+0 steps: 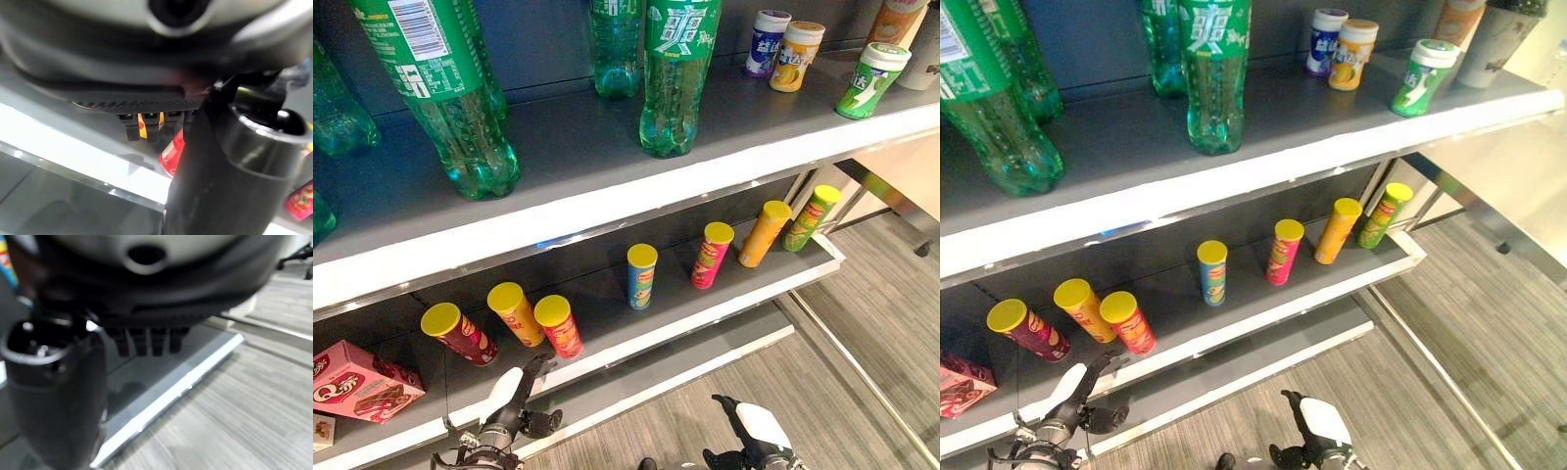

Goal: Put the goods on the table back onto the shelves and tidy them up.

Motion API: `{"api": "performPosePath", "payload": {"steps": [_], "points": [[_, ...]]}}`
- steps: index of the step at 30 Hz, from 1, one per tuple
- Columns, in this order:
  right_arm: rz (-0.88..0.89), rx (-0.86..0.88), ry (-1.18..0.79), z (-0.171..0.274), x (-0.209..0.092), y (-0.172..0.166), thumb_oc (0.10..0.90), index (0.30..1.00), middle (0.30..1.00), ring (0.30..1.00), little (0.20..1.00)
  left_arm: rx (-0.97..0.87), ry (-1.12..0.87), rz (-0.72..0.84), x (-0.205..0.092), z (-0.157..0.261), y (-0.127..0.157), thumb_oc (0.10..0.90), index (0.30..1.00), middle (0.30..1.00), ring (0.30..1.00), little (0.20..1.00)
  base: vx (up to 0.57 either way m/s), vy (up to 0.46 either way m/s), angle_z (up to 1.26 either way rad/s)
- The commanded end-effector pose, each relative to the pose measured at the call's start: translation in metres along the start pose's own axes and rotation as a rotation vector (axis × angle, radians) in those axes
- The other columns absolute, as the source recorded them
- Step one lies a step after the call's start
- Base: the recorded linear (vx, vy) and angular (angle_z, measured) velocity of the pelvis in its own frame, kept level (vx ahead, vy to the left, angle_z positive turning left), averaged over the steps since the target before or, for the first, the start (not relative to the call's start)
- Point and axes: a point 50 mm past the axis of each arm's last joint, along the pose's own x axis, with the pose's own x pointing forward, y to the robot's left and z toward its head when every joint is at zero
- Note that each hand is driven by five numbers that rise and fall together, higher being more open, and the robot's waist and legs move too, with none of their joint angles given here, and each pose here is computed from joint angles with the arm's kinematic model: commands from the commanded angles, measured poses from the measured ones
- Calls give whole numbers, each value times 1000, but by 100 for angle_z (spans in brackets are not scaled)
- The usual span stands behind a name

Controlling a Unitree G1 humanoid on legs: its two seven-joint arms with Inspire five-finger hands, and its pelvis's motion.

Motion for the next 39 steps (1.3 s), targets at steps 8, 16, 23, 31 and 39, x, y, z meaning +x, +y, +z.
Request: {"api": "performPosePath", "payload": {"steps": [8,16,23,31,39], "points": [[-64,49,-37,8,7,-5,800,900,900,900,900,5,-71,145,15,12,19,800,900,900,900,900,0,0,0],[-55,53,-36,8,6,-2,800,900,900,900,900,12,-43,148,19,8,17,800,900,900,900,900,0,-1,0],[-54,61,-22,6,6,-2,800,900,900,900,900,24,-35,161,24,8,17,800,900,900,900,900,1,-3,0],[-52,56,-27,6,7,-3,800,900,900,900,900,35,-60,158,31,14,17,800,900,900,900,900,12,-12,-5],[-48,56,-23,5,8,-3,800,900,900,900,900,17,-76,148,37,20,13,800,900,900,900,900,5,-5,-3]]}}
